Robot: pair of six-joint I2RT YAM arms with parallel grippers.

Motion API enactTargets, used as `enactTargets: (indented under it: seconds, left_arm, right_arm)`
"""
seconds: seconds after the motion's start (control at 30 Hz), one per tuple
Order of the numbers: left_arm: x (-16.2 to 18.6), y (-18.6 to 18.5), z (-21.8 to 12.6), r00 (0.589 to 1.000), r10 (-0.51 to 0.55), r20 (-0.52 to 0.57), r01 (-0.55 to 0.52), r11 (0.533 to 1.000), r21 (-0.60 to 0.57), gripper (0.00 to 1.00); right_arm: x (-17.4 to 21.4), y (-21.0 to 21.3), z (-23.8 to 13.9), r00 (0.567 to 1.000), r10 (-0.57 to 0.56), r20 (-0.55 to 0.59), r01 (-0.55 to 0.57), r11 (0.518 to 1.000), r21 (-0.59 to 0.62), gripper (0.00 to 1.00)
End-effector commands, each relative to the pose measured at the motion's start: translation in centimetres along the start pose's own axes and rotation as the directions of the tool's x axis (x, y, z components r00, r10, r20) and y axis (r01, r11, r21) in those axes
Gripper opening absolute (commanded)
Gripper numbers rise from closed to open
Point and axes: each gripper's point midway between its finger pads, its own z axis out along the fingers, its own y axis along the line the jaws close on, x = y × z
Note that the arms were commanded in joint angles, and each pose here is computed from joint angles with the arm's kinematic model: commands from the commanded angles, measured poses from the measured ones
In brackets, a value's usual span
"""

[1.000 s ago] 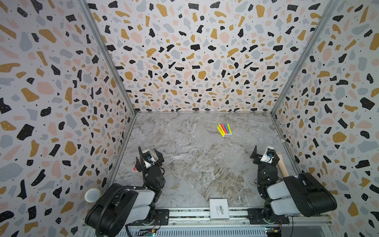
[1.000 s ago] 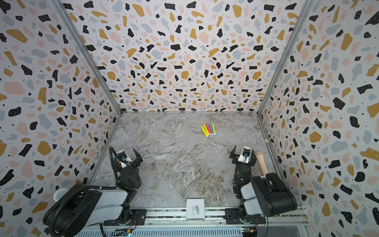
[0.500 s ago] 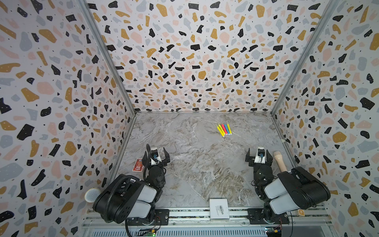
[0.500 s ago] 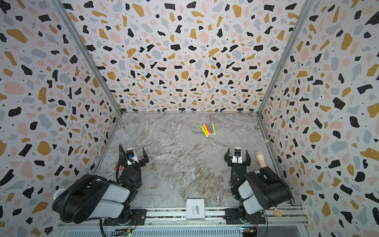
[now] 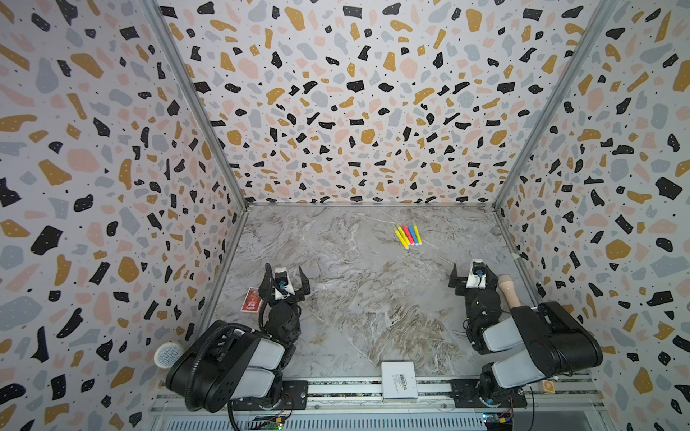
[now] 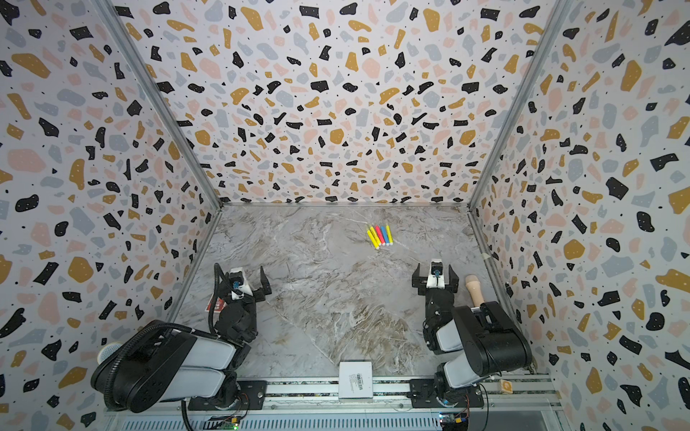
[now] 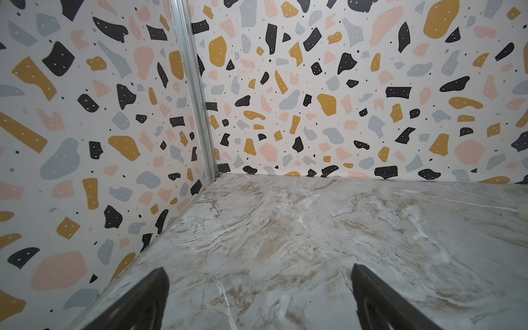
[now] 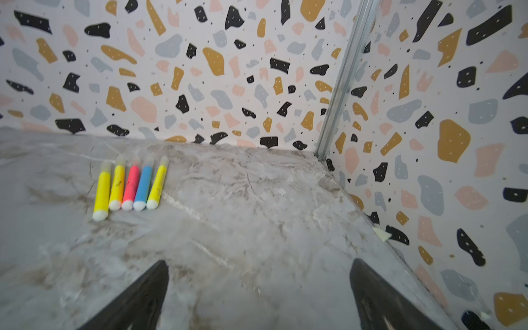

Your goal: Insert the pens into the pen caps

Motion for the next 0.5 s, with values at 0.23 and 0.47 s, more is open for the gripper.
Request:
enactTargets:
  seconds: [0.23, 0.47]
  left_arm:
    - [2.9, 2.6, 2.0, 0.990, -0.017, -0.139, -0.002, 0.991, -0.131, 0.99]
    - [3.6, 4.4, 3.6, 0.984, -0.056, -0.168, 0.023, 0.982, -0.188, 1.00]
  right_arm:
    - [1.7, -0.2, 1.1, 0.993, 0.067, -0.097, -0.070, 0.997, -0.030, 0.99]
    - [1.6, -0.2, 1.0, 0.993, 0.068, -0.094, -0.071, 0.997, -0.028, 0.99]
